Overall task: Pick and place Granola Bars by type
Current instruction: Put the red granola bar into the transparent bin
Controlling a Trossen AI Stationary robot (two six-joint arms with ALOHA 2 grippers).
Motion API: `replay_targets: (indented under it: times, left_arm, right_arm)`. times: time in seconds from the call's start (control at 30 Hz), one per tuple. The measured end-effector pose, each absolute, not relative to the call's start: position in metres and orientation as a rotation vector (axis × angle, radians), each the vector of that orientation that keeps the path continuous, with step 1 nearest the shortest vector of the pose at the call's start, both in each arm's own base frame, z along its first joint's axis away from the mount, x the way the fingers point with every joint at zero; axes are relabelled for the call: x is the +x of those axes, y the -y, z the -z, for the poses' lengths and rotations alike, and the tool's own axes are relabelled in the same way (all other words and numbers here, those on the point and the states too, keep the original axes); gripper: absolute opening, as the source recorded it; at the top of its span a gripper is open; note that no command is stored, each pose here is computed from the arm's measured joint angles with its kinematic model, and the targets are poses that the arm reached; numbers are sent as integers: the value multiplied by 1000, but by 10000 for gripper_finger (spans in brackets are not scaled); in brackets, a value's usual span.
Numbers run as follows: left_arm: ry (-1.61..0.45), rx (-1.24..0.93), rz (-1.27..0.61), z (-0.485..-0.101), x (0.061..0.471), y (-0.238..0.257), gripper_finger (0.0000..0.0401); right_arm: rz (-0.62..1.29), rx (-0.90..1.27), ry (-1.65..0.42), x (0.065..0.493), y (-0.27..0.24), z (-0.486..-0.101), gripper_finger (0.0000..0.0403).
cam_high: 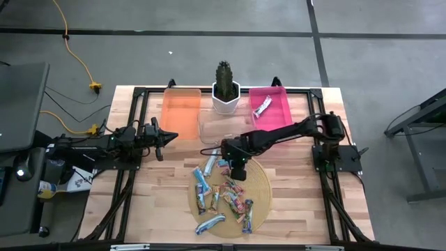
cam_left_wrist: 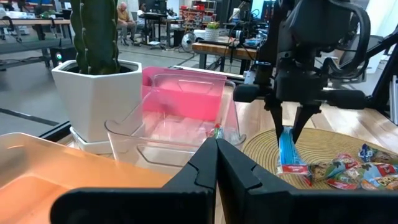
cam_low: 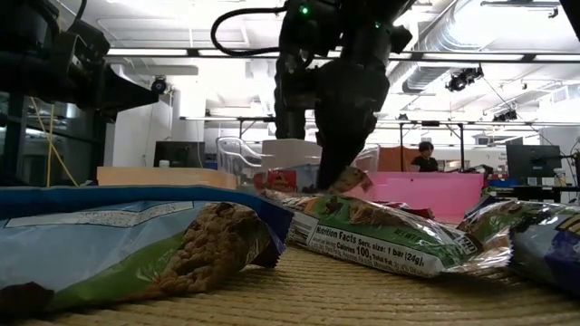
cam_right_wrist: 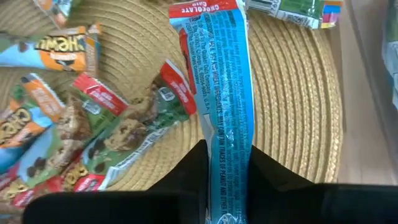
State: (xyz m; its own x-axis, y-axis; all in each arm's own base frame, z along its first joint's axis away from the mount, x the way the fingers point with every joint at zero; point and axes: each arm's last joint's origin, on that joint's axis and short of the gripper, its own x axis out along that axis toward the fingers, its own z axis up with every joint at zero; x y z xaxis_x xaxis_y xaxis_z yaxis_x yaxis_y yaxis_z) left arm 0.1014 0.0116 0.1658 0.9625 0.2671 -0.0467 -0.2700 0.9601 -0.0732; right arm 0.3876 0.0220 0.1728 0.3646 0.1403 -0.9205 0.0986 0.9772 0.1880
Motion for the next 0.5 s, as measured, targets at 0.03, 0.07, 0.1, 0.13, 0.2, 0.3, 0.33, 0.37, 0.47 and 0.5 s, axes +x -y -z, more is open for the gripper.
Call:
replay_targets:
  times: [0.03,0.07,0.1,0.13,0.2,0.3,0.33,0.37,0.47,0.5]
  left_arm:
    - [-37,-79,-272,-166,101,-12,1]
    - [-37,-79,-272,-166,101,-12,1]
    - [-37,-79,-272,-166,101,-12,1]
    - [-37,-79,-272,-166,101,-12,1]
    - [-37,-79,-272,-166,101,-12,1]
    - [-37,-79,-272,-166,101,-12,1]
    - [-37,-79,-272,-166,101,-12,1]
    - [-37,-79,-272,-166,101,-12,1]
    - [-37,-79,-272,-166,101,-12,1]
    - [-37,-79,-271,-166,101,-12,1]
  right_arm:
    - [-32,225,-1194,388,-24,-174,57]
    - [-35,225,-1184,388,-25,-176,57]
    - [-38,222,-1177,388,-26,-178,57]
    - [-44,220,-1164,388,-28,-181,57]
    - [-54,216,-1132,388,-31,-187,57]
    - [-55,218,-1076,387,-34,-199,57]
    - [-58,220,-1053,387,-35,-203,57]
    - [-63,220,-1027,387,-37,-208,57]
    - [-64,223,-934,388,-40,-224,57]
    - [-55,227,-906,388,-40,-229,57]
